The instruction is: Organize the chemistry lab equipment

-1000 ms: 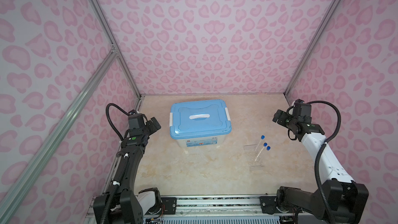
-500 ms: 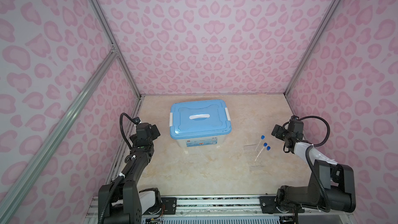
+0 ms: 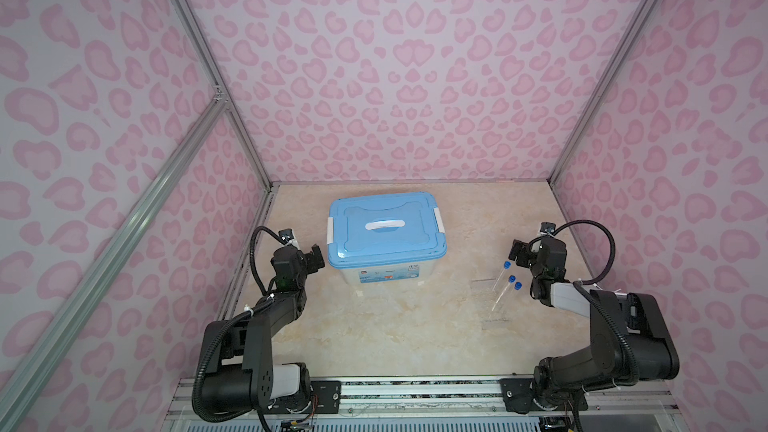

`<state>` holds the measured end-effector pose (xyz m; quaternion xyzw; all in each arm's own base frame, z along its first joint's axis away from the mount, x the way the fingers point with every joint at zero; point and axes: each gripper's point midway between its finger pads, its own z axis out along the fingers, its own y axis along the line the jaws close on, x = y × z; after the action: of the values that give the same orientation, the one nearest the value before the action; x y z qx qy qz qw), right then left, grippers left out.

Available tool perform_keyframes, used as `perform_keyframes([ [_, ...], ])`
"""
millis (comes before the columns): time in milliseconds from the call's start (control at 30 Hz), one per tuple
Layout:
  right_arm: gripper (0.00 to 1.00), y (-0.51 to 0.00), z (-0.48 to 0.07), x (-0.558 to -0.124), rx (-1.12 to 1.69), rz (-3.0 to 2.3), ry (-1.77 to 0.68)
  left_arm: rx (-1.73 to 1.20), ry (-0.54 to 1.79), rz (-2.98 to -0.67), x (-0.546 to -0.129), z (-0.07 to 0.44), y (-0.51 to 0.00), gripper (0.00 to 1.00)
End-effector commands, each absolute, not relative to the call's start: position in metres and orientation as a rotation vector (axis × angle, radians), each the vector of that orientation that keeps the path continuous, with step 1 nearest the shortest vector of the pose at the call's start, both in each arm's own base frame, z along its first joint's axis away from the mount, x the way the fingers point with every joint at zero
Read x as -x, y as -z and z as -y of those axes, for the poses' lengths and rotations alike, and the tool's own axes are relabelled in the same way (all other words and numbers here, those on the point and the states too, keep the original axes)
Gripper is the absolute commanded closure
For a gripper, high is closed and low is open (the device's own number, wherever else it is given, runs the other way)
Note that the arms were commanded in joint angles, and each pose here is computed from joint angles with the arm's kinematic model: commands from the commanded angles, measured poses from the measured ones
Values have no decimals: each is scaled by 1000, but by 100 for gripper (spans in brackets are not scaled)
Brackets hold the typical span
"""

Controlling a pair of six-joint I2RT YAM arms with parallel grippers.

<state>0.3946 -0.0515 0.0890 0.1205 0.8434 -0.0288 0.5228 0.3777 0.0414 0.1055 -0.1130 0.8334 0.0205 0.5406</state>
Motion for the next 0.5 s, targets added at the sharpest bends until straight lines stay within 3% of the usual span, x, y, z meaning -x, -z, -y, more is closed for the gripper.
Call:
perform_keyframes([
  [0, 4, -104, 46, -400, -226, -1940, 95, 186, -14, -1868, -393, -34, -127, 2],
  [467, 4, -101, 31, -389, -150, -1835, 107, 29, 52, -1844, -391, -8, -114, 4],
])
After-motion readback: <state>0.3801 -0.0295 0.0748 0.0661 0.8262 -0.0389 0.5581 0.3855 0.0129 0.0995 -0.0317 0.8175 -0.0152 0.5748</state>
